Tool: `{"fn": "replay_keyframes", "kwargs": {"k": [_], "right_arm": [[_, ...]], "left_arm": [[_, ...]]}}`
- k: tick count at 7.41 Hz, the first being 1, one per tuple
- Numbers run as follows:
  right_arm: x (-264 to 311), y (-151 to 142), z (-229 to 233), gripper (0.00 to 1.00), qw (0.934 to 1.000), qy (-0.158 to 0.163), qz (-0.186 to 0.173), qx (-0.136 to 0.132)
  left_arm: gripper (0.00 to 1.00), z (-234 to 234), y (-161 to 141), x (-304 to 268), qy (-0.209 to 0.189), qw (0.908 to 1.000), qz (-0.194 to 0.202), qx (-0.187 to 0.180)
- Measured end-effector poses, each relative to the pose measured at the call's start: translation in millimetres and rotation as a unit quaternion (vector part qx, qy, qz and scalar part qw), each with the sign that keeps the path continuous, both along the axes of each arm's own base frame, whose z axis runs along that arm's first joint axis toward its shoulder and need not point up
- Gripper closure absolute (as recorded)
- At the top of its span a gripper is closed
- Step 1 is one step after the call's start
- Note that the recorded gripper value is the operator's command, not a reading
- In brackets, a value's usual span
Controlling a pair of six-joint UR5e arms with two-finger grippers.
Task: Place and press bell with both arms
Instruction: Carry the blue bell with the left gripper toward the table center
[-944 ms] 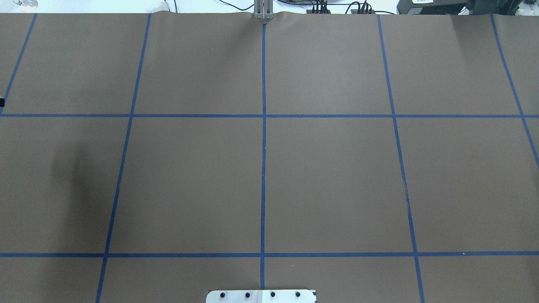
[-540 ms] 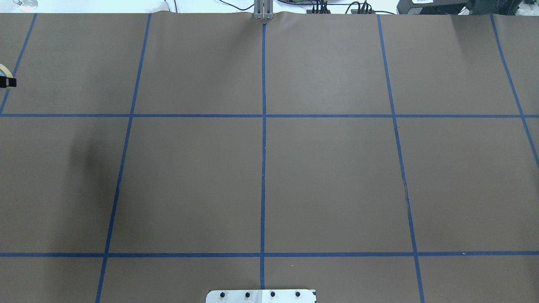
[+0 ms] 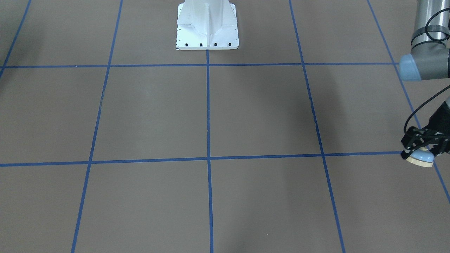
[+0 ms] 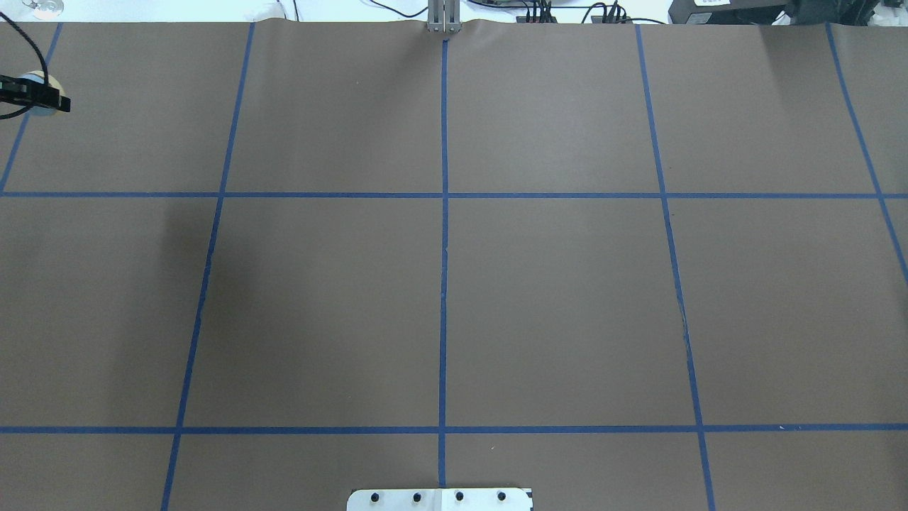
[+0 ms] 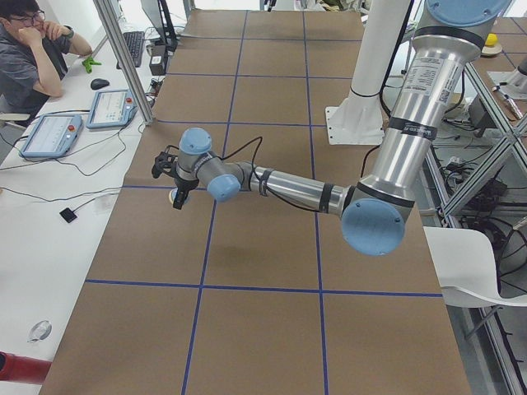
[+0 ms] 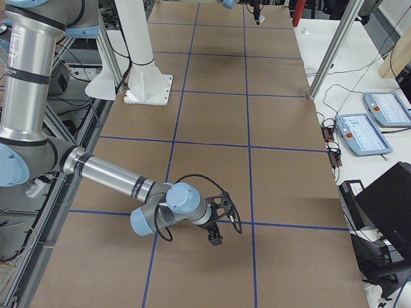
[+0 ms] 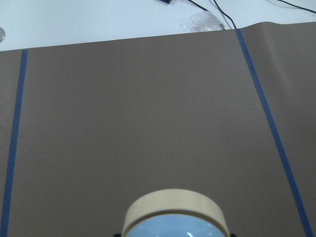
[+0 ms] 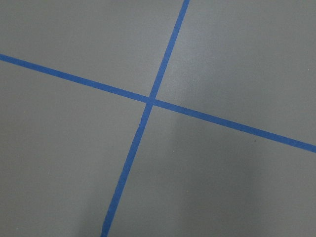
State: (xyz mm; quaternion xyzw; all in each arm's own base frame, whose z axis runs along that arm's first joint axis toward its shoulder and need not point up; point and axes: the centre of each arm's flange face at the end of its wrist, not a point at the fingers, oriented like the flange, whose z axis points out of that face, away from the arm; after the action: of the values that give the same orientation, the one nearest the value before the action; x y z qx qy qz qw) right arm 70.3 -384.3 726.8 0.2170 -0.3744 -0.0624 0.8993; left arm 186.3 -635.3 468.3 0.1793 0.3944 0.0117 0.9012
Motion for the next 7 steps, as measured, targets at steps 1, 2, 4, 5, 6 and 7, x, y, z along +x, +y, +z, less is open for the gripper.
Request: {"fn": "replay_keyframes", "kwargs": {"k": [1,2,4,5,6,7], "right_arm": [[0,-2,0,0.00,1.0000,-0.001,0.001,-0.001],[0,-5,-1,0.00,1.0000,-0.001,0.002,-0.001],[0,-11,-1,0.00,1.0000,-0.004,0.006,-0.003],[0,-12,-2,0.00,1.0000,-0.004,0.007,-0.004],[0,-12,-2,0.00,0.9999,-0.005,0.008,-0.004],[0,-12,-2,0.00,0.9999,-0.005,0.009,-0.005]], "left_arm": [[1.00,-30,-10,45,-0.009,0.9994,0.029,-0.018],[1.00,-61,-15,89,-0.019,0.9976,0.057,-0.036],[1.00,-128,-10,180,-0.036,0.9907,0.110,-0.072],[1.00,-163,-5,224,-0.040,0.9853,0.138,-0.092],[1.00,-196,0,266,-0.040,0.9790,0.165,-0.112],[1.00,-222,9,308,-0.040,0.9733,0.184,-0.131]]}}
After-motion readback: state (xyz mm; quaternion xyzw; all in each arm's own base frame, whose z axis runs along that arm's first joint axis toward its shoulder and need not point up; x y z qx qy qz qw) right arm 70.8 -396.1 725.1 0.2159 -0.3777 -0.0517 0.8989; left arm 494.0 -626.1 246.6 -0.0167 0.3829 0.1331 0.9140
